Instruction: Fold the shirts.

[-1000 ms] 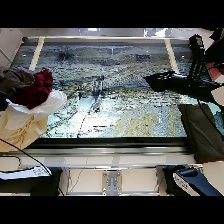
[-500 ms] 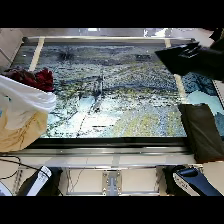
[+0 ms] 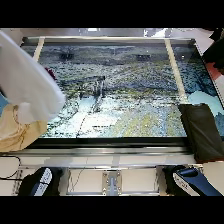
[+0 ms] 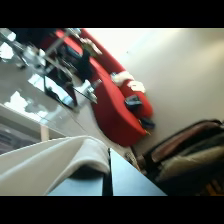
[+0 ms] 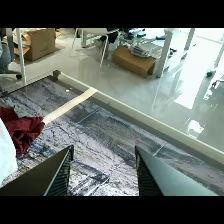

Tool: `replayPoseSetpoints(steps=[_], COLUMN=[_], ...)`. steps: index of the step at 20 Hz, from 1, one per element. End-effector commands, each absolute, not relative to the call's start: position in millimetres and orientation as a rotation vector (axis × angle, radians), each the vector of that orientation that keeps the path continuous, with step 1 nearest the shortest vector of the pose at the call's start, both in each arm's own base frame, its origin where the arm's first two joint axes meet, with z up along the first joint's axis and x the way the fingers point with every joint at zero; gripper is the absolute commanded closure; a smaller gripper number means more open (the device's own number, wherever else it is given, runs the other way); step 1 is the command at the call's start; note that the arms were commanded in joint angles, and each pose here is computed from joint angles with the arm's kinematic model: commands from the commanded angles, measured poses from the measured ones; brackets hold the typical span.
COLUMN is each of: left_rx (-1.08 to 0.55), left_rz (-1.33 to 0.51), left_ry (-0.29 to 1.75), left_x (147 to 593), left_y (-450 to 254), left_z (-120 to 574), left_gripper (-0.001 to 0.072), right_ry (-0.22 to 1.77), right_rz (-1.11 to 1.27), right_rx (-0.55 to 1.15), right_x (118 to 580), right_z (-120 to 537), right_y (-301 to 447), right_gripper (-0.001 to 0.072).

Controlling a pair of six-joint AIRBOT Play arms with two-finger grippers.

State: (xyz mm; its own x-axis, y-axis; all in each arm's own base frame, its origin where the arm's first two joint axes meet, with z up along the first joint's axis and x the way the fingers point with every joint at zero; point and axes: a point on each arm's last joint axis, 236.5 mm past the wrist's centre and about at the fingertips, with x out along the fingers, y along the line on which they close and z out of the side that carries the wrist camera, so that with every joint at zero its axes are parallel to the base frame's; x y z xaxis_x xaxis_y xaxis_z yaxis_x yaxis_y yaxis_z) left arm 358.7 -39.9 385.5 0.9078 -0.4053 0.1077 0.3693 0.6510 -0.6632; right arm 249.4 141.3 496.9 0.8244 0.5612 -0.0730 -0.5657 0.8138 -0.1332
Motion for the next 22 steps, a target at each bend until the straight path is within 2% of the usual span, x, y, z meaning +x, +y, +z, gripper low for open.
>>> replayPoseSetpoints(steps=[1,4,6,9,12,13,14,15,17,19,22], left_rx=[-0.71,-0.693,-0.701,-0.721,-0.749,-0.781,-0.823,-0.87,-0.934,-0.925,-0.799], left_rz=[-0.715,-0.88,-0.926,-0.911,-0.854,-0.83,-0.8,-0.761,-0.696,-0.618,-0.583], left_ry=[0.193,0.382,0.527,0.736,0.89,0.918,0.921,0.902,0.819,0.727,0.796], left_x=[357.7,368.1,378.6,396.1,411.2,417.5,426.7,439.9,469.0,496.4,489.0], left_y=[-139.9,-224.8,-272.6,-319.4,-332.7,-332.6,-328.9,-319.5,-285.2,-226.4,-155.3], left_z=[364.2,309.9,258.6,170.5,95.4,80.0,72.9,72.3,84.5,95.6,75.8], left_gripper=[0.0697,0.0697,0.0697,0.0696,0.0684,0.0573,0.0336,0.0193,0.0194,0.0191,0.0191], right_ry=[-0.004,0.03,0.084,0.22,0.349,0.374,0.398,0.424,0.495,0.605,0.81], right_rz=[0.534,0.487,0.466,0.454,0.443,0.44,0.436,0.433,0.415,0.361,0.314], right_rx=[-0.194,-0.223,-0.248,-0.286,-0.311,-0.313,-0.314,-0.315,-0.325,-0.353,-0.374], right_x=[244.0,250.2,252.8,255.8,262.6,267.7,274.8,282.3,300.6,321.1,348.1], right_z=[510.2,502.0,488.9,456.4,425.2,418.1,410.5,402.8,383.2,355.1,302.2], right_y=[125.9,115.5,109.2,101.9,95.2,94.3,93.7,93.4,89.2,74.9,61.1], right_gripper=[0.0259,0.0259,0.0259,0.026,0.026,0.0259,0.026,0.026,0.026,0.026,0.026])
